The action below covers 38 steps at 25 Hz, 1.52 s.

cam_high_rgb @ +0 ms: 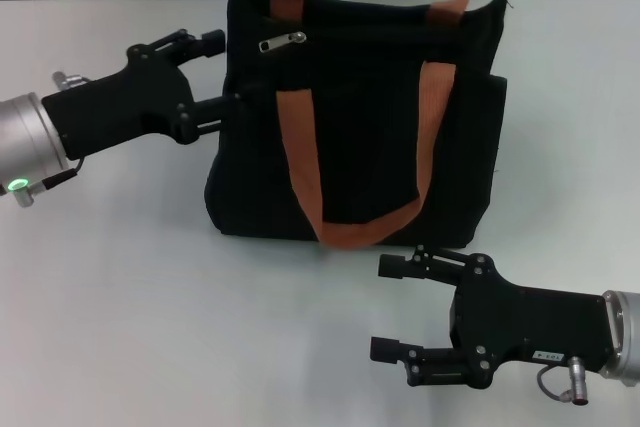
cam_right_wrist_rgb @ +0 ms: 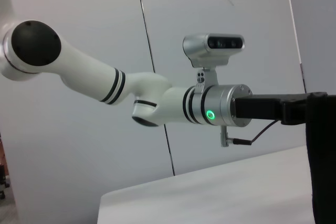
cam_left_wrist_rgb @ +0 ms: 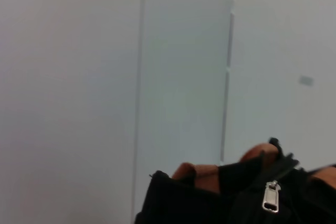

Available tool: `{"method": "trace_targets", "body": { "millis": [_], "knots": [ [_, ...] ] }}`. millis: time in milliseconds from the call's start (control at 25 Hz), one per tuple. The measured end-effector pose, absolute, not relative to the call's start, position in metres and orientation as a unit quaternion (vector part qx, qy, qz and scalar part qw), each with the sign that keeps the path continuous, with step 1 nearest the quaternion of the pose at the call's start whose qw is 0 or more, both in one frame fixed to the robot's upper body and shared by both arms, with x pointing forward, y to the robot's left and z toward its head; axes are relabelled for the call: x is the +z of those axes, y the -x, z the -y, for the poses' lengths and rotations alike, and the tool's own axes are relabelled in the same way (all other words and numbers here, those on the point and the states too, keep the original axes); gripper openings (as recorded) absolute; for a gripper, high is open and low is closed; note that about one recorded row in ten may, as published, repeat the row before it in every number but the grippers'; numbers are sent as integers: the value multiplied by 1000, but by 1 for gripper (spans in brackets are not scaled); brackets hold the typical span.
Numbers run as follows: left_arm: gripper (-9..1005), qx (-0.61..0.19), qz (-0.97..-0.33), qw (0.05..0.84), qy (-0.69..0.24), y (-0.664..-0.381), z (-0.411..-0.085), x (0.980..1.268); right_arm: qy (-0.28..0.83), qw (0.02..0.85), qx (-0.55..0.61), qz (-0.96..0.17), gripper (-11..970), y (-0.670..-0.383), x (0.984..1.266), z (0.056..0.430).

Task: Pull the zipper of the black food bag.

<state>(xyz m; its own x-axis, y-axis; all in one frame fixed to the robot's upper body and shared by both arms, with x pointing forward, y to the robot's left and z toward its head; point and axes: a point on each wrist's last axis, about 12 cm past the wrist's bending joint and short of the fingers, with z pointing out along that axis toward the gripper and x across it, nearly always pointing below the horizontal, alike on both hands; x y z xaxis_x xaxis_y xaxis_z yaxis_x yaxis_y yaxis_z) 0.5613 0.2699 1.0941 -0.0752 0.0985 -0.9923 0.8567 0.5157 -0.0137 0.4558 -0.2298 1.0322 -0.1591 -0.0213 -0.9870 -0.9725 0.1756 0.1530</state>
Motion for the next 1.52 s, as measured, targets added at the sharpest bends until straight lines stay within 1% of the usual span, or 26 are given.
{"method": "trace_targets", "body": {
  "millis": [80,440,720,920,1320,1440,1520],
  "knots": [
    [835,-326,-649,568,-387,-562,-267,1099,423,491,482,-589,818,-457,1032,229],
    [829,-325,-661,545,-402,-572,-258,1105,427,490,484,-586,818,-461,1034,226],
    [750,-316,-667,548,-394,-576,-257,1105,427,490,483,-586,818,-461,1034,226],
    [584,-317,-667,547,-393,-577,-256,1106,426,491,483,-586,817,-462,1034,225],
    [310,-318,-665,554,-387,-579,-257,1109,424,496,481,-585,817,-465,1035,224],
    [114,-324,-660,563,-377,-578,-257,1110,425,497,481,-584,817,-465,1036,224],
    [78,-325,-660,564,-376,-578,-257,1110,421,499,486,-581,817,-465,1037,224]
  ]
}}
